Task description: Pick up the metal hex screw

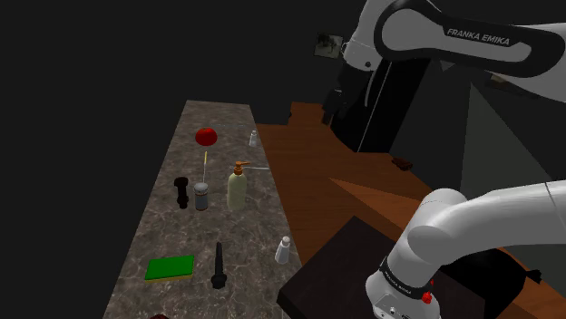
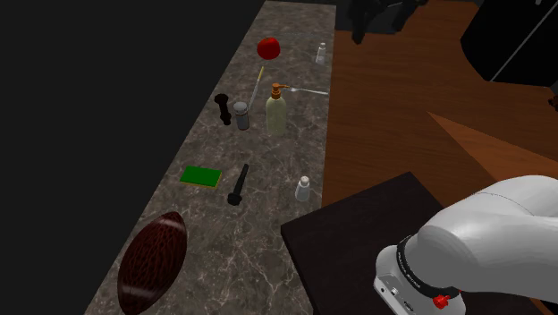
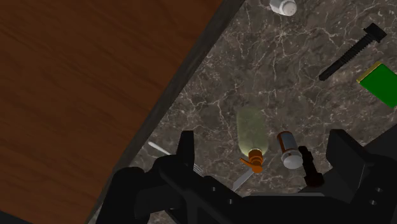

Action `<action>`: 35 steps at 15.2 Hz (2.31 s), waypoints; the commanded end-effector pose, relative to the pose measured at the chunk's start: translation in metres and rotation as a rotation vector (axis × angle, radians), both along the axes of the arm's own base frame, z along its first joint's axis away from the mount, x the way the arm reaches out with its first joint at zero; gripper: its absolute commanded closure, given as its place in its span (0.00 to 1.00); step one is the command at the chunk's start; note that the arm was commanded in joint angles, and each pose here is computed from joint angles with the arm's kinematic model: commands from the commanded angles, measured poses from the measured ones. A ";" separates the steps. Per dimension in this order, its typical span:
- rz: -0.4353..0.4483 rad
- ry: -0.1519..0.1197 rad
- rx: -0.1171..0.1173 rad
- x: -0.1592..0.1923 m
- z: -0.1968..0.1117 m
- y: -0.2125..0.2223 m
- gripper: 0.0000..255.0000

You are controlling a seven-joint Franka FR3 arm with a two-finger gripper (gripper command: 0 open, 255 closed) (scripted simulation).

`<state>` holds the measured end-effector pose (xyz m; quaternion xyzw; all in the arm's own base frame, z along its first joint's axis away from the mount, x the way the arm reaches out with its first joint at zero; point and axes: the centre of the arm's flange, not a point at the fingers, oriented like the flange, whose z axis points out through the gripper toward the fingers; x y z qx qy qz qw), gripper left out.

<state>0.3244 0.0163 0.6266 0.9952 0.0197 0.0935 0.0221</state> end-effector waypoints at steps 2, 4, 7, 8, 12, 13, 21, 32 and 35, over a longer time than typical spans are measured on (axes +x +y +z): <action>-0.014 0.006 0.003 0.003 -0.011 0.007 0.00; -0.041 0.017 0.009 0.008 -0.033 0.021 0.00; -0.083 0.033 0.017 0.017 -0.066 0.041 0.00; -0.097 0.039 0.020 0.020 -0.076 0.048 0.00; -0.152 0.061 0.032 0.032 -0.120 0.075 0.00; -0.166 0.066 0.035 0.035 -0.131 0.082 0.00; -0.276 0.110 0.058 0.061 -0.218 0.135 0.00; -0.428 0.171 0.090 0.099 -0.338 0.208 0.00; -0.470 0.187 0.099 0.111 -0.370 0.227 0.00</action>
